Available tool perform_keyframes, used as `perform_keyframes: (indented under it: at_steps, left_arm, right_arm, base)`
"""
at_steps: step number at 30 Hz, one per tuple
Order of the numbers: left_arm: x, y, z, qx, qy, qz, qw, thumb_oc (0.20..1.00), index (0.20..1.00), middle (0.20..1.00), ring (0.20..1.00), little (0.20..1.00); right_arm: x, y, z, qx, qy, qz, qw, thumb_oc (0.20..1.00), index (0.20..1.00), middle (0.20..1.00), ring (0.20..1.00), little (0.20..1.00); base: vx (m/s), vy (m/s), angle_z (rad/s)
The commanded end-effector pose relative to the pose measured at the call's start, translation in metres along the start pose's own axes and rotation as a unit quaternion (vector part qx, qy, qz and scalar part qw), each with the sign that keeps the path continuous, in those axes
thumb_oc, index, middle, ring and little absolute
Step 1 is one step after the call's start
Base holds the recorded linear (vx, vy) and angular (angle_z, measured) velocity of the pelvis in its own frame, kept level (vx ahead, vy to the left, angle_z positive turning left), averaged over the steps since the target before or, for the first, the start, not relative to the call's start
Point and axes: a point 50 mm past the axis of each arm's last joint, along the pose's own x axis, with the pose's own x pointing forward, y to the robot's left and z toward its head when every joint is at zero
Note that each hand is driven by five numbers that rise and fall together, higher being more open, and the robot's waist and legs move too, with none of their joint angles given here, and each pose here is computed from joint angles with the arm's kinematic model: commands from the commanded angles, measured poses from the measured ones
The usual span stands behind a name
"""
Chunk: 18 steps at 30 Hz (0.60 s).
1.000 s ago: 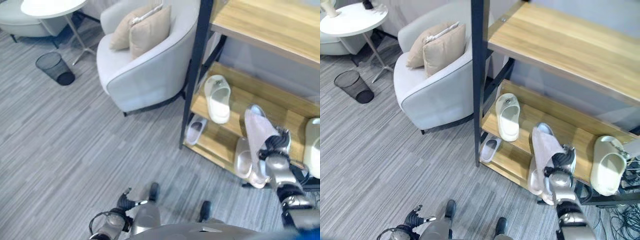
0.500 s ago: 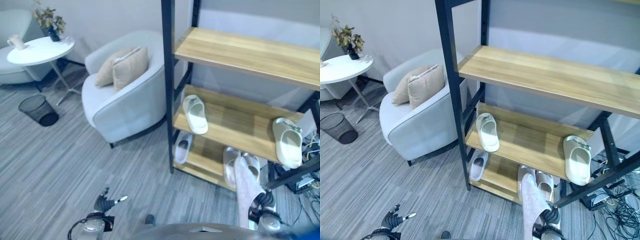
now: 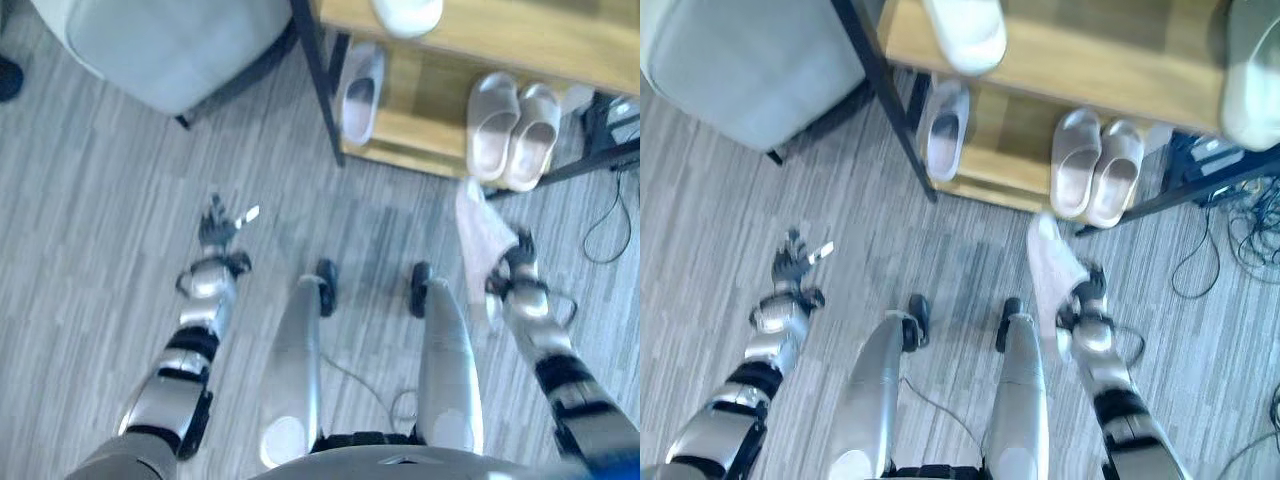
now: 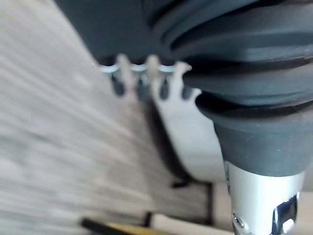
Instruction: Arrange the slippers neatly on the shoe rack.
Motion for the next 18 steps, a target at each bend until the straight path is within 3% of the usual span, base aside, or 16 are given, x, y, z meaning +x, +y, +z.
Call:
perform_keyframes:
  at_steps: [1,9,18]
  left_arm:
    - [-0.031,0.036,-0.036,-0.021,0.045,0.073,0.996,1.0,1.0,1.0,1.0,1.0]
    - [-0.02,0.025,-0.027,-0.015,0.037,0.06,0.997,1.0,1.0,1.0,1.0,1.0]
    - [-0.017,0.021,-0.016,0.003,0.021,0.037,0.999,1.0,1.0,1.0,1.0,1.0]
  right_arm:
    - [-0.028,-0.015,-0.027,0.025,0.025,-0.052,0.998,0.2,0.2,0.2,0.2,0.2]
    - [0.029,-0.005,0.051,0.061,-0.086,-0.074,0.992,0.2,0.2,0.2,0.2,0.2]
    - [0.075,-0.019,0.112,0.038,-0.113,-0.101,0.988,0.2,0.2,0.2,0.2,0.2]
  base:
    - [-0.04,0.041,0.05]
    - [0.02,0.01,0.01]
    - [0.05,-0.003,0.07]
